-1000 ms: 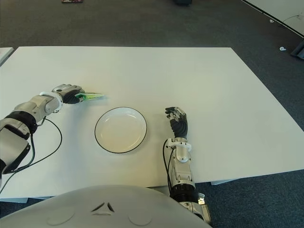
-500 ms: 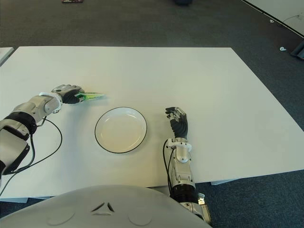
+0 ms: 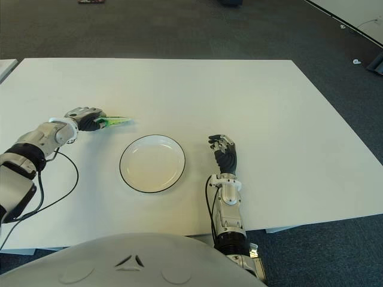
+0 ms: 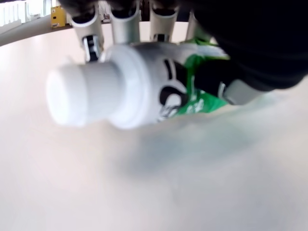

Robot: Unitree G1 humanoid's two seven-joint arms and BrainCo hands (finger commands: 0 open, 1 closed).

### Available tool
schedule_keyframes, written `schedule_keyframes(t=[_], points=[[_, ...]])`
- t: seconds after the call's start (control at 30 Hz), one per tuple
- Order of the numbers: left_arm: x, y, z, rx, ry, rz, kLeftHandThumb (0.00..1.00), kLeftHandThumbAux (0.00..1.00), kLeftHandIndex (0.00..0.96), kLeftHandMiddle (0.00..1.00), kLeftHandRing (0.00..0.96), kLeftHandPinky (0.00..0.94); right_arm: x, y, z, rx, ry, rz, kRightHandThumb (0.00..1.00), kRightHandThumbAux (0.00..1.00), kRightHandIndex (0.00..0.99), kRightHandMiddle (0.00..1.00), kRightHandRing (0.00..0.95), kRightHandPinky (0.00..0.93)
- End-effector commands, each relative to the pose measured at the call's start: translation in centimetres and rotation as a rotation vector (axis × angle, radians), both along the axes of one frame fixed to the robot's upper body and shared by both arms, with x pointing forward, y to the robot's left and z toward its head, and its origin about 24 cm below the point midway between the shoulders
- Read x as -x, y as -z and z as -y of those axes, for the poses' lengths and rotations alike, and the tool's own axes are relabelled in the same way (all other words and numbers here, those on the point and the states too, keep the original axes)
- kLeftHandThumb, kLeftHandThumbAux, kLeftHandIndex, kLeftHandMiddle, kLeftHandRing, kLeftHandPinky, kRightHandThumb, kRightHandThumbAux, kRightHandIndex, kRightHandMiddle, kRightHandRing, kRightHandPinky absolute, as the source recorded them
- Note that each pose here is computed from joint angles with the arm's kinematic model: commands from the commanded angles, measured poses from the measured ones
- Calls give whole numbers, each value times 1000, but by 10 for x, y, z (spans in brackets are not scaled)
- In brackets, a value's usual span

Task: Put the toothpaste on the table into the plate.

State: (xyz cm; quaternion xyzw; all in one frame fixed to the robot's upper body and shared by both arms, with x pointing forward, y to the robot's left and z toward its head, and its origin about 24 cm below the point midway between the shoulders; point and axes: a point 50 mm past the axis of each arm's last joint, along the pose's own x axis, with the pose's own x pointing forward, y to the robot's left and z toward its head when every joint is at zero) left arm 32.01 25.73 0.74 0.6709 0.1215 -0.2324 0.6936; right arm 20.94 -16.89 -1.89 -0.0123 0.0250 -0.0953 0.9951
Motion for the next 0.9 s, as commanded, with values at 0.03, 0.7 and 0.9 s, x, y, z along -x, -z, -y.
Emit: schedule_keyframes(t=[0.03, 0.7, 0.9], points=[[7, 9, 2, 50, -19, -8, 714, 704, 437, 763, 760, 749, -1, 3, 0, -5, 9, -23, 708, 730, 426, 431, 406, 407], [-2, -19, 0, 255, -36, 161, 712, 710, 438, 785, 789, 754, -3, 4, 0, -10, 1, -25, 708, 730, 426, 438, 409, 406], [-5, -31, 0, 303, -26, 216, 713, 710, 438, 788, 794, 759, -3, 4, -1, -11, -4, -21, 708, 730, 426, 437, 408, 410]])
